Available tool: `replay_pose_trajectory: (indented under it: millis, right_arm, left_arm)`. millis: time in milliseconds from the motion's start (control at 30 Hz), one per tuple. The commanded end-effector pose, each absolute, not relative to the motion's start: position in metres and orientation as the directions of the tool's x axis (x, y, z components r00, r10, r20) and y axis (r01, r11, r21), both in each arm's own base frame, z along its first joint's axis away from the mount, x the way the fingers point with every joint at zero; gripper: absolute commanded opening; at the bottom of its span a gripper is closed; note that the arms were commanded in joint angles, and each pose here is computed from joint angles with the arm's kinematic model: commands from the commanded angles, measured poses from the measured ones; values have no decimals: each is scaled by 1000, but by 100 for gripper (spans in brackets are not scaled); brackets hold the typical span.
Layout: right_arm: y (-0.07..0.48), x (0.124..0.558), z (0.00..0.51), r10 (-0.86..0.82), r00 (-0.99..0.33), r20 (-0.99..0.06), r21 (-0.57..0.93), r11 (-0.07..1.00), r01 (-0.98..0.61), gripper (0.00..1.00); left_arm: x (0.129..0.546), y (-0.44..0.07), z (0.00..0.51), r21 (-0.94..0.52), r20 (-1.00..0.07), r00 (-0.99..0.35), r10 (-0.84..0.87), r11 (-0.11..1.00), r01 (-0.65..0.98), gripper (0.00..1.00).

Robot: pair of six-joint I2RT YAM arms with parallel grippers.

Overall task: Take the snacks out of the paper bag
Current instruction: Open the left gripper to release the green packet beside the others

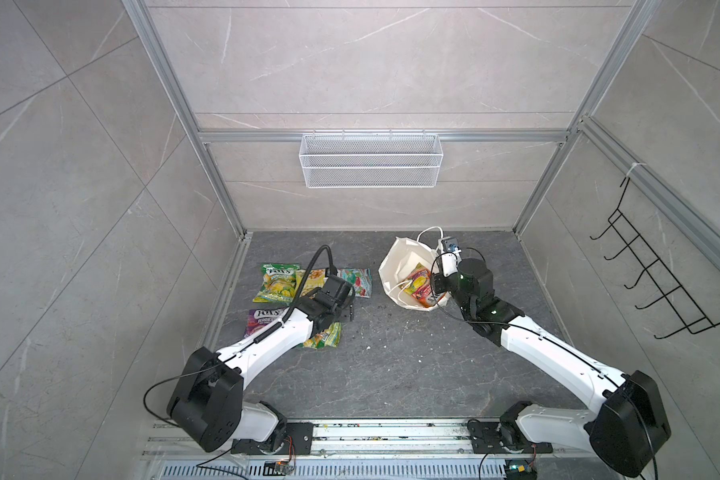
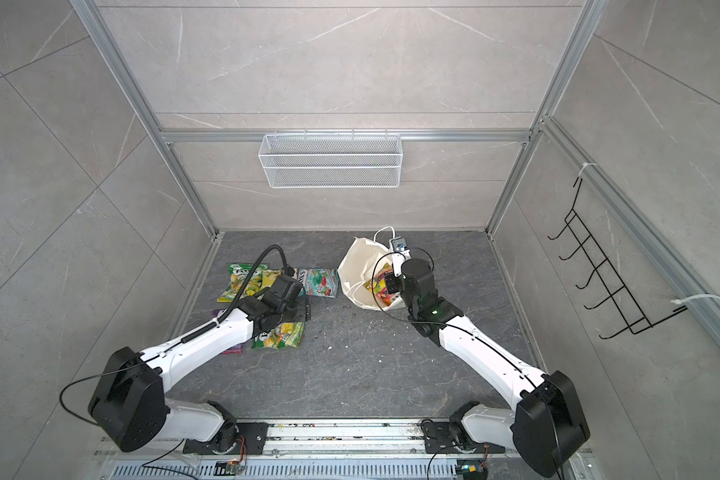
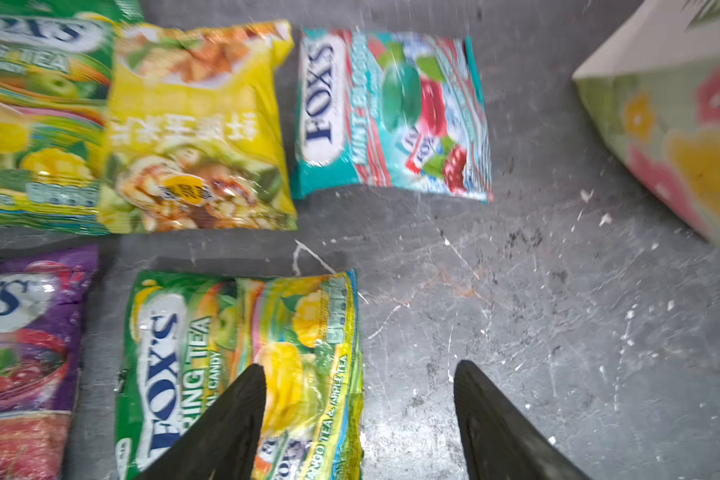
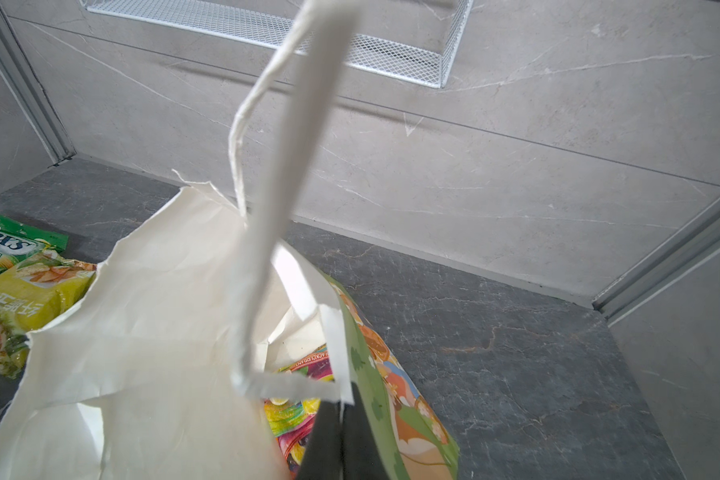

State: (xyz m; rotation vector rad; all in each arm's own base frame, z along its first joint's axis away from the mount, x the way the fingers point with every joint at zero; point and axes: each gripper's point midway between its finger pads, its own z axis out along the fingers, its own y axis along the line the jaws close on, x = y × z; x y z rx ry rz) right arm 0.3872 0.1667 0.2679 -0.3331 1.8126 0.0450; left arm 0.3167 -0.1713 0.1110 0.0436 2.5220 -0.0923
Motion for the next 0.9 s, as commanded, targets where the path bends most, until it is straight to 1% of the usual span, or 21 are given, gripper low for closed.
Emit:
replay_pose_trajectory:
  millis: [0, 67, 200, 267, 400, 600, 867]
  right_arm:
    - [167, 387, 281, -164, -204, -965, -112, 963, -247, 0]
    - [167, 388, 280, -166, -205, -965, -113, 963, -246, 0]
    - [167, 388, 282, -171, -203, -964, -119, 962, -246, 0]
    - [166, 388, 280, -175, -202, -964, -123, 962, -244, 0]
    - [166, 388, 281, -170, -198, -965, -121, 963, -240, 0]
    - [165, 388, 281, -177, -188, -966, -130, 963, -237, 0]
    - [164, 388, 285, -181, -178, -967, -137, 963, -234, 0]
  left_arm:
    - [307, -165, 82, 33, -506, -861, 49, 999, 37, 75]
    - [306, -162, 70, 62, -476, -878, 50, 998, 23, 75]
    - [305, -154, 58, 122, -452, -890, 60, 993, 5, 73]
    - [306, -149, 55, 155, -450, -890, 67, 988, -4, 69]
    - [306, -142, 51, 206, -438, -896, 77, 978, -17, 65]
    - [306, -129, 48, 270, -450, -889, 90, 962, -39, 59]
    - [306, -119, 54, 311, -461, -881, 108, 949, -47, 58]
